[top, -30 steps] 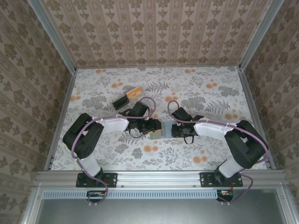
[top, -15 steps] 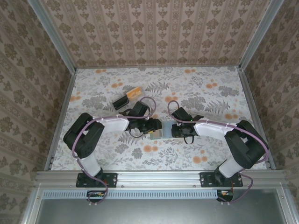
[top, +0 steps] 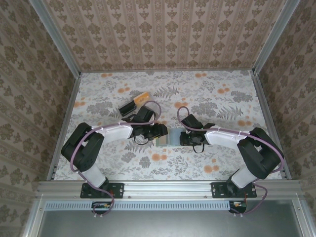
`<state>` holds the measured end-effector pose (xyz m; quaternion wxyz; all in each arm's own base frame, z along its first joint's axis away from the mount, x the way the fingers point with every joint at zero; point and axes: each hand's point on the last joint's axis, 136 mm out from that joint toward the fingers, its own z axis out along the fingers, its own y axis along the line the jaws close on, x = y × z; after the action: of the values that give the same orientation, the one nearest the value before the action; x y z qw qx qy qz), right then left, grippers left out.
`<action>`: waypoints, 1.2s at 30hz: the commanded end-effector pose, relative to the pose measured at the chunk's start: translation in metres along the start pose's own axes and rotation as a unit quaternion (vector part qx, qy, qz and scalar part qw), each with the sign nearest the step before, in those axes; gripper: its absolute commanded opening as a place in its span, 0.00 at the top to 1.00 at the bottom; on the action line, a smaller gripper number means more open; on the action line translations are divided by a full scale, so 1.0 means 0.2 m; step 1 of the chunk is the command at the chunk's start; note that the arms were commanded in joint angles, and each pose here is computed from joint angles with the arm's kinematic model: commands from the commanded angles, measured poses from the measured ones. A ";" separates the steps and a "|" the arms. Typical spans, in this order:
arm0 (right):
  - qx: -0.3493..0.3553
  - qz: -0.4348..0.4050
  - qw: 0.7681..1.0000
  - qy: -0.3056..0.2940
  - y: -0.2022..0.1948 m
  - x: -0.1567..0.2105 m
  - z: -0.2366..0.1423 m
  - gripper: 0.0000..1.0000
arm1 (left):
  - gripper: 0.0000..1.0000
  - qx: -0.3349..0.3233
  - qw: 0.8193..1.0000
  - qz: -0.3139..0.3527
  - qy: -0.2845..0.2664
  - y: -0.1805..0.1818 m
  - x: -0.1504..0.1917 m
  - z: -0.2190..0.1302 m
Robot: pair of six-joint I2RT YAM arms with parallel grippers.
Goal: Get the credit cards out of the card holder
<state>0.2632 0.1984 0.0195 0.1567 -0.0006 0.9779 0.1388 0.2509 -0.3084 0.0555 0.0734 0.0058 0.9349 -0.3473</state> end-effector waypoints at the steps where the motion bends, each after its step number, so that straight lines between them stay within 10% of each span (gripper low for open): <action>1: 0.001 0.005 1.000 0.023 -0.01 0.07 0.03 0.74 | 0.48 -0.029 1.000 -0.008 0.008 0.08 0.02 0.01; 36: 0.004 0.005 1.000 0.029 -0.02 0.07 0.06 0.74 | 0.48 0.009 0.999 0.029 0.032 -0.04 0.04 0.08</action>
<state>0.2633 0.1985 0.0183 0.1560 -0.0005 0.9781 0.1381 0.2437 -0.3059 0.0365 0.0508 0.0133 0.9445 -0.3242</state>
